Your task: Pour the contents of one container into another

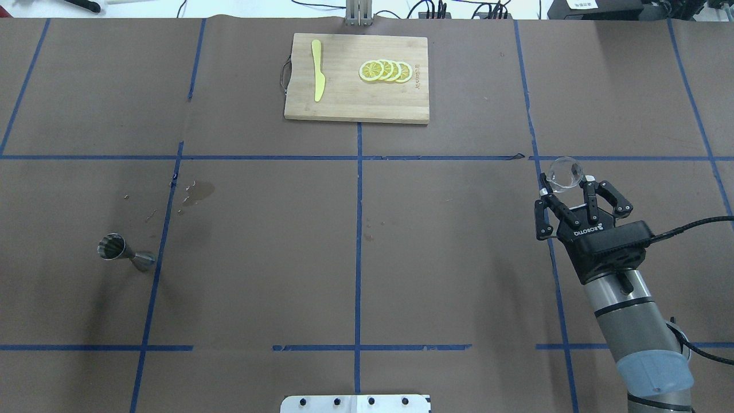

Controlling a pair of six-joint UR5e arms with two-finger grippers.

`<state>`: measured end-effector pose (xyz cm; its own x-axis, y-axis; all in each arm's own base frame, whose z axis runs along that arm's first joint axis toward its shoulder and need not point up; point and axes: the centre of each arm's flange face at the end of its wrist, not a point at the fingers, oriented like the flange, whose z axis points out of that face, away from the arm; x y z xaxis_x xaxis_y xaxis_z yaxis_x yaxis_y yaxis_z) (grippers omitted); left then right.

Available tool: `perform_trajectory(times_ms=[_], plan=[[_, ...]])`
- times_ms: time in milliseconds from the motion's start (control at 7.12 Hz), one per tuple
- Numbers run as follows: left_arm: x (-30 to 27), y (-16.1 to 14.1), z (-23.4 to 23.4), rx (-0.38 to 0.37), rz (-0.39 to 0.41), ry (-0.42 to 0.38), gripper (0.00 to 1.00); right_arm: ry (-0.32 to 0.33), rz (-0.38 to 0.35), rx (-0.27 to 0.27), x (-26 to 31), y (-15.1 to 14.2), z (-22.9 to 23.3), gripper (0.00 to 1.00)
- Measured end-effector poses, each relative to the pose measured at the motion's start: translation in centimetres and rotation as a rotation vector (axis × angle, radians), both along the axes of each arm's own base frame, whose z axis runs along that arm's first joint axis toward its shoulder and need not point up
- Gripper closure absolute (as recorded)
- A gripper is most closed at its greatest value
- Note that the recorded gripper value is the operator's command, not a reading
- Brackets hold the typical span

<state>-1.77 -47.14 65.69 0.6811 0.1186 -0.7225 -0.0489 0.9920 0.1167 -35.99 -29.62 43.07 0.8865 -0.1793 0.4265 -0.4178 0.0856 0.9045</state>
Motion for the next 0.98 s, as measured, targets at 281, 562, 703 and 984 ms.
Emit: perform_trajectory(times_ms=[281,562,703,984], plan=[[0.0,0.0,-0.1,0.018,0.000,0.003,0.00,-0.066,-0.043,-0.049,-0.3,0.3,3.4,1.00],[0.0,0.0,-0.2,0.023,0.000,0.003,0.00,-0.166,-0.101,-0.129,-1.0,0.4,6.0,1.00],[0.0,-0.1,-0.2,0.025,0.000,0.004,0.00,-0.155,-0.106,-0.155,-1.4,0.4,7.4,1.00],[0.0,-0.2,-0.3,0.027,0.000,0.003,0.00,-0.120,-0.108,-0.203,-2.2,0.4,9.6,1.00]])
